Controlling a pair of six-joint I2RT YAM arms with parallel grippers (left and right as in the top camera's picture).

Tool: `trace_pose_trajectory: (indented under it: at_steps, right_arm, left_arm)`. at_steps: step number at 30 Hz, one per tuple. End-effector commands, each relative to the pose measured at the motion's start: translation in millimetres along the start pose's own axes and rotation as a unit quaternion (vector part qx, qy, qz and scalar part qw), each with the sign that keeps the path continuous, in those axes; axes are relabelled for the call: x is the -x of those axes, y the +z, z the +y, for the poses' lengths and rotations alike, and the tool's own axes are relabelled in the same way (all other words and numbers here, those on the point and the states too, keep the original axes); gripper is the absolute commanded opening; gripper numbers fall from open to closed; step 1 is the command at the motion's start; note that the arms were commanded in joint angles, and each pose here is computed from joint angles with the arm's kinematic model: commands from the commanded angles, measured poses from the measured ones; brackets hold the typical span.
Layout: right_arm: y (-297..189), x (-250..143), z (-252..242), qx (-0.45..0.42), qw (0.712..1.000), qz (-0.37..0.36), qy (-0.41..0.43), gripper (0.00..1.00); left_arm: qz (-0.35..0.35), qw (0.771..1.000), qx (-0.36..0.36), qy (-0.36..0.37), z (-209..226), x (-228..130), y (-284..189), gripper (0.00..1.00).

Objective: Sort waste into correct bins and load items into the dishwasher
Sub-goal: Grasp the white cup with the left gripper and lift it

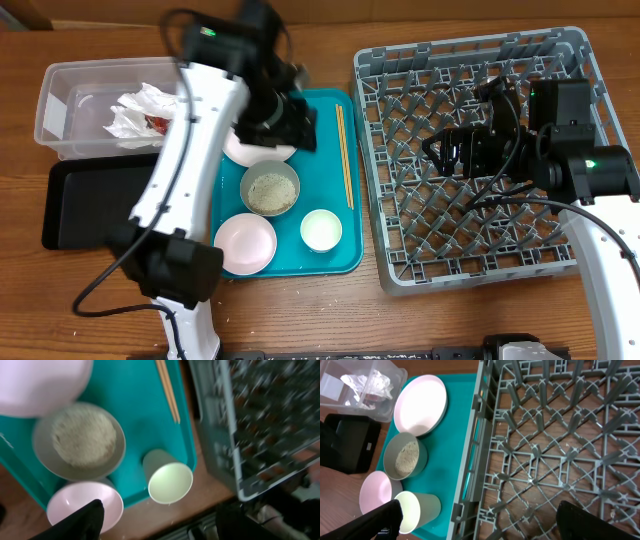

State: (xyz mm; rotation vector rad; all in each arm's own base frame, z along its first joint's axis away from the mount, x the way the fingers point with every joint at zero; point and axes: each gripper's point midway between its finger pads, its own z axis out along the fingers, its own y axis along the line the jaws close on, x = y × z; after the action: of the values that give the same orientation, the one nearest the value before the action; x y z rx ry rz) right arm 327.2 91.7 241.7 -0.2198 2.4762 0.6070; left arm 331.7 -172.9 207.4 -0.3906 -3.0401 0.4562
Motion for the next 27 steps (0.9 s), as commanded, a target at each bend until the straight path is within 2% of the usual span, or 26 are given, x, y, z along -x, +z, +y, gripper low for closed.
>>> trace_pose_trajectory:
  at_steps: [1, 4, 10, 12, 17, 19, 21, 27]
  right_arm:
    - [-6, 11, 4, 0.004, 1.0, -0.017, -0.006, 1.0]
    - [-6, 15, 4, 0.004, 1.0, -0.023, -0.009, 1.0]
    - [-6, 16, 4, 0.005, 1.0, -0.026, 0.003, 1.0]
    - [-6, 16, 4, 0.005, 1.0, -0.026, 0.003, 1.0]
    - [-6, 16, 4, 0.005, 1.0, -0.026, 0.003, 1.0]
    - [-6, 16, 4, 0.005, 1.0, -0.026, 0.003, 1.0]
    - [-6, 16, 4, 0.005, 1.0, -0.026, 0.003, 1.0]
    - [-6, 16, 4, 0.006, 0.999, -0.027, 0.024, 1.0]
  left_arm:
    - [0.089, 0.991, 0.105, 0.001, 16, -37, 44, 0.72]
    - [0.135, 0.988, 0.077, -0.01, 5, -57, 81, 0.63]
    - [0.146, 0.986, 0.078, -0.012, 16, -66, 131, 0.61]
    - [0.14, 0.987, 0.077, -0.009, 16, -65, 137, 0.56]
    - [0.134, 0.988, 0.076, -0.004, 17, -63, 145, 0.27]
    - [0.133, 0.988, 0.075, -0.004, 18, -63, 148, 0.19]
    - [0.137, 0.988, 0.073, -0.005, 18, -66, 150, 0.04]
    - [0.129, 0.99, 0.051, -0.015, 11, -57, 136, 0.04]
